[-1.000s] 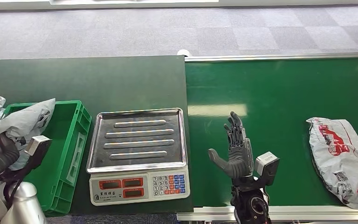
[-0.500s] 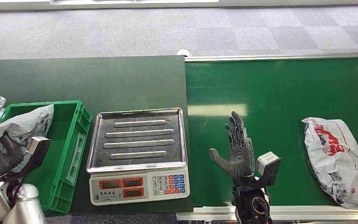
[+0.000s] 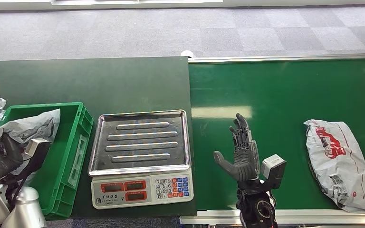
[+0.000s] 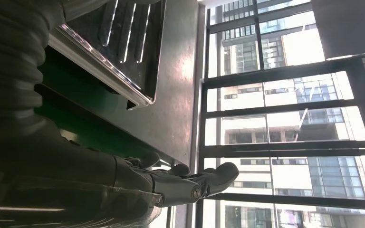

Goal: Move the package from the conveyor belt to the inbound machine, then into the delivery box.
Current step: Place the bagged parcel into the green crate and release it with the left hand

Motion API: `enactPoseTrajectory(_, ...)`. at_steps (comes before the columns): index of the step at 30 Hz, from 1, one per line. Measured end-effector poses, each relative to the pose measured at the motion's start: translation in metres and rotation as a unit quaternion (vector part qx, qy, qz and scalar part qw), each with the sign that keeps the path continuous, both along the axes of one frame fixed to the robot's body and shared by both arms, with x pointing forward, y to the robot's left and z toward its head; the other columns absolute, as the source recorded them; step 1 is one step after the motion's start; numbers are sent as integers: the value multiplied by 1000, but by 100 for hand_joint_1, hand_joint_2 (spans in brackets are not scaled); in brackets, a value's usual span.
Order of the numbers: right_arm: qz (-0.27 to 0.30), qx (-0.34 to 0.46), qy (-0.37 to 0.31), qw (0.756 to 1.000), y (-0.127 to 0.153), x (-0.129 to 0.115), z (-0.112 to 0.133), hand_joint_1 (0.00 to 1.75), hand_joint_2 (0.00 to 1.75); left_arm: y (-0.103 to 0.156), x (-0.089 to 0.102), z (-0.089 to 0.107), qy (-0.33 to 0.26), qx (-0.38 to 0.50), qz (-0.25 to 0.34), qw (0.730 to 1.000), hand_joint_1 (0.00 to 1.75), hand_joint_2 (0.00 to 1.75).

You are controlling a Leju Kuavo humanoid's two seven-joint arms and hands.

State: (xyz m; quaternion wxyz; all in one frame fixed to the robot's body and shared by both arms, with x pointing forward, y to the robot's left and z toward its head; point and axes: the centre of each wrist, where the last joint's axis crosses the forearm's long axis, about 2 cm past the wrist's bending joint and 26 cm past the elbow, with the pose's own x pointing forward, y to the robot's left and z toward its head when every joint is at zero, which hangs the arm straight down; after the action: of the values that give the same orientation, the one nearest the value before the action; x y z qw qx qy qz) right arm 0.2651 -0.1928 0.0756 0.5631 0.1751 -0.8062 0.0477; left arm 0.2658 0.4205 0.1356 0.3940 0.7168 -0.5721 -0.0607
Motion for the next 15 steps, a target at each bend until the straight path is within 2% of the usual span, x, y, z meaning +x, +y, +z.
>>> enactPoseTrajectory(1, 0, 0, 0, 1000, 0, 0, 0, 0, 175, 1, 0, 0, -2, 4, -3, 1000, 4, 0)
enactPoseTrajectory(2, 0, 0, 0, 1000, 0, 0, 0, 0, 175, 2, -1, 1, -5, 10, -7, 1000, 0, 0)
enactPoseTrajectory(7, -1, 0, 1, 1000, 0, 0, 0, 0, 175, 9, -7, 6, -49, 30, -14, 998, 0, 0)
enactPoseTrajectory(11, 0, 0, -1, 1000, 1, -1, 0, 0, 175, 11, -11, 21, -112, 20, -4, 993, 0, 0)
enactPoseTrajectory(15, 0, 2, -4, 1000, 1, 0, 0, 0, 175, 3, -8, 33, -148, 20, -19, 989, 0, 0)
